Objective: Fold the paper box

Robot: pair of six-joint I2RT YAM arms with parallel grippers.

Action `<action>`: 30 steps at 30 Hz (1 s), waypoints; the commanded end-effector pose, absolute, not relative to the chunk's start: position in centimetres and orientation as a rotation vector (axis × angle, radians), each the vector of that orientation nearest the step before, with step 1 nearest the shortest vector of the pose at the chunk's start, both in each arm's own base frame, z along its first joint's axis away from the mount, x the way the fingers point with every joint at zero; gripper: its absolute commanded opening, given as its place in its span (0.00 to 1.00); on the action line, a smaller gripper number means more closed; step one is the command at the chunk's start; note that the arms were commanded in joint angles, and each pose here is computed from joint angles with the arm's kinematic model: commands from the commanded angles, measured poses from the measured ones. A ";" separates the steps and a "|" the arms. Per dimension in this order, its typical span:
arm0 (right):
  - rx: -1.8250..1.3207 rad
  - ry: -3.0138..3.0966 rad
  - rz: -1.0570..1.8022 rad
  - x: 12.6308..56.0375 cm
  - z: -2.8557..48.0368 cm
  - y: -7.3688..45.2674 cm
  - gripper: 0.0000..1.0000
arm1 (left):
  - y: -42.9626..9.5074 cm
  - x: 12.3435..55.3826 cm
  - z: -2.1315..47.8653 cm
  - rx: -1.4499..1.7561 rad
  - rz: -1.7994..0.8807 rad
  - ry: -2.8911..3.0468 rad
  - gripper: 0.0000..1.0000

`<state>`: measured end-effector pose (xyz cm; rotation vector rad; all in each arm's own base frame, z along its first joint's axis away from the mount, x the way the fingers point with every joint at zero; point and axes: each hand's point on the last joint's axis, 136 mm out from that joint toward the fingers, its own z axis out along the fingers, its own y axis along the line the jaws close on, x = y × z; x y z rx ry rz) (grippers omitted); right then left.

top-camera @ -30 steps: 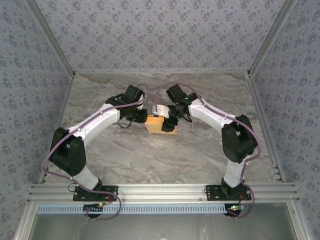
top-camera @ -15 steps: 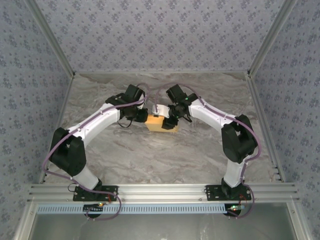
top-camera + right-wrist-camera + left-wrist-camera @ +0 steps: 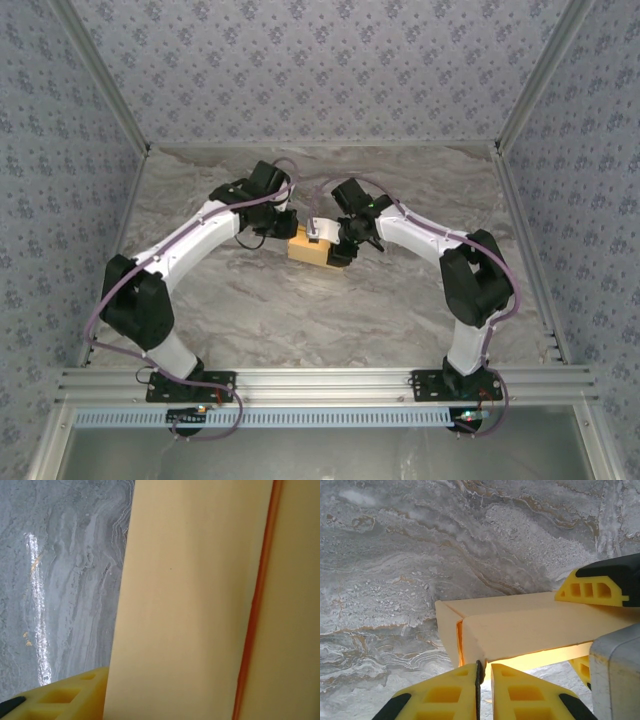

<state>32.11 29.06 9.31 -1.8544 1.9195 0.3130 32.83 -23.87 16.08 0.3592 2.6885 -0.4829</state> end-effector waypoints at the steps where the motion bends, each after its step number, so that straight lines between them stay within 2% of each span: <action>1: -1.826 1.877 0.319 32.2 10.5 29.9 0.56 | -25.6 32.0 16.5 0.378 -0.609 2.713 0.14; 12: -1.770 1.904 0.318 33.1 11.0 29.7 0.56 | -24.7 31.3 13.5 0.404 -0.546 2.752 0.14; 16: -1.703 1.906 0.379 33.2 12.0 29.9 0.64 | -23.8 31.2 12.8 0.395 -0.467 2.750 0.15; 30: -1.524 1.866 0.545 32.3 16.4 28.2 0.73 | -23.6 31.9 12.7 0.391 -0.413 2.723 0.14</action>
